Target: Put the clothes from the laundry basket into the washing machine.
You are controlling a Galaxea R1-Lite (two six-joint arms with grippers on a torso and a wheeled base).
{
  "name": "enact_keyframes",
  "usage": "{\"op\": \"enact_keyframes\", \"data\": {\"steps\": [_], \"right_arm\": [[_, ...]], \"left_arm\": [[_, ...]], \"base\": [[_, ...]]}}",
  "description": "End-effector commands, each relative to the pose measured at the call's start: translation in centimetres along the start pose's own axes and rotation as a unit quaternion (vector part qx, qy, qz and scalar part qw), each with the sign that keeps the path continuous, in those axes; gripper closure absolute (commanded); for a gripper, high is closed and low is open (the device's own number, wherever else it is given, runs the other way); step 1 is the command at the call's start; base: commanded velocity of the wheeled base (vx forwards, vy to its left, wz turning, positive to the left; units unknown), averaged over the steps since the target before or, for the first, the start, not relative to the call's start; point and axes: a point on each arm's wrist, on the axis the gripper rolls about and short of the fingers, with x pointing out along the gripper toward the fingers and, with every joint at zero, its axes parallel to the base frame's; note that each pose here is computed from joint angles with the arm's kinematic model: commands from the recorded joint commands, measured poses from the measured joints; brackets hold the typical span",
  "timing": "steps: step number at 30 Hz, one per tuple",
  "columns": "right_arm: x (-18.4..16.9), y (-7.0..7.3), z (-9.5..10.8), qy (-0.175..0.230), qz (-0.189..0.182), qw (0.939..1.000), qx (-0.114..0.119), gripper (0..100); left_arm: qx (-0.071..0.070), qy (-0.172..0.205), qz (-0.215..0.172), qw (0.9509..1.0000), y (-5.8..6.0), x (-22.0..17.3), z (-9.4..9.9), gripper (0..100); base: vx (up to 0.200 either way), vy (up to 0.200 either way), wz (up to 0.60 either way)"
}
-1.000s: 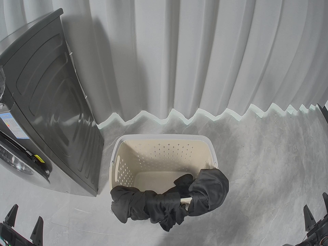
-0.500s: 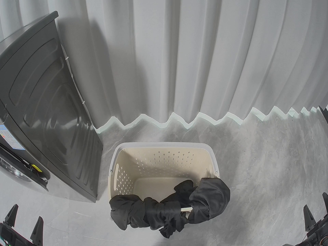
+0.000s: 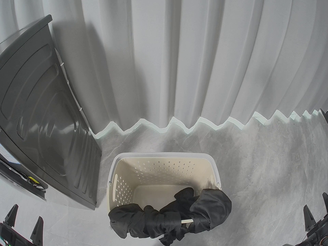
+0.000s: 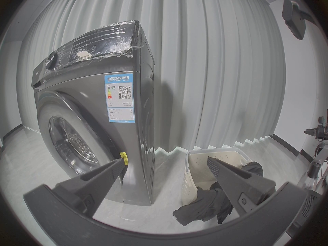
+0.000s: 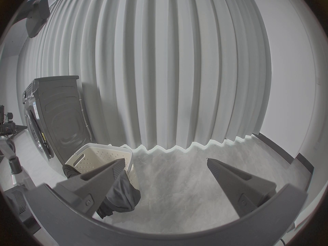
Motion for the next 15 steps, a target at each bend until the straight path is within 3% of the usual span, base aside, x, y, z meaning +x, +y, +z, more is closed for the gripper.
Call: {"op": "enact_keyframes", "data": {"steps": [1, 13, 15], "right_arm": [[0.00, 0.00, -0.52, 0.000, 0.000, 1.0000, 0.000, 0], [0.00, 0.00, -0.52, 0.000, 0.000, 1.0000, 0.000, 0], [0.00, 0.00, -0.52, 0.000, 0.000, 1.0000, 0.000, 0]], "left_arm": [[0.000, 0.000, 0.000, 1.0000, 0.02, 0.00, -0.48, 0], [0.000, 0.001, 0.000, 1.0000, 0.02, 0.01, -0.53, 0], [0.000, 0.001, 0.001, 1.0000, 0.02, 0.01, -0.53, 0]], "base": [[0.200, 0.000, 0.00], [0.000, 0.000, 0.00], [0.200, 0.000, 0.00]]}}
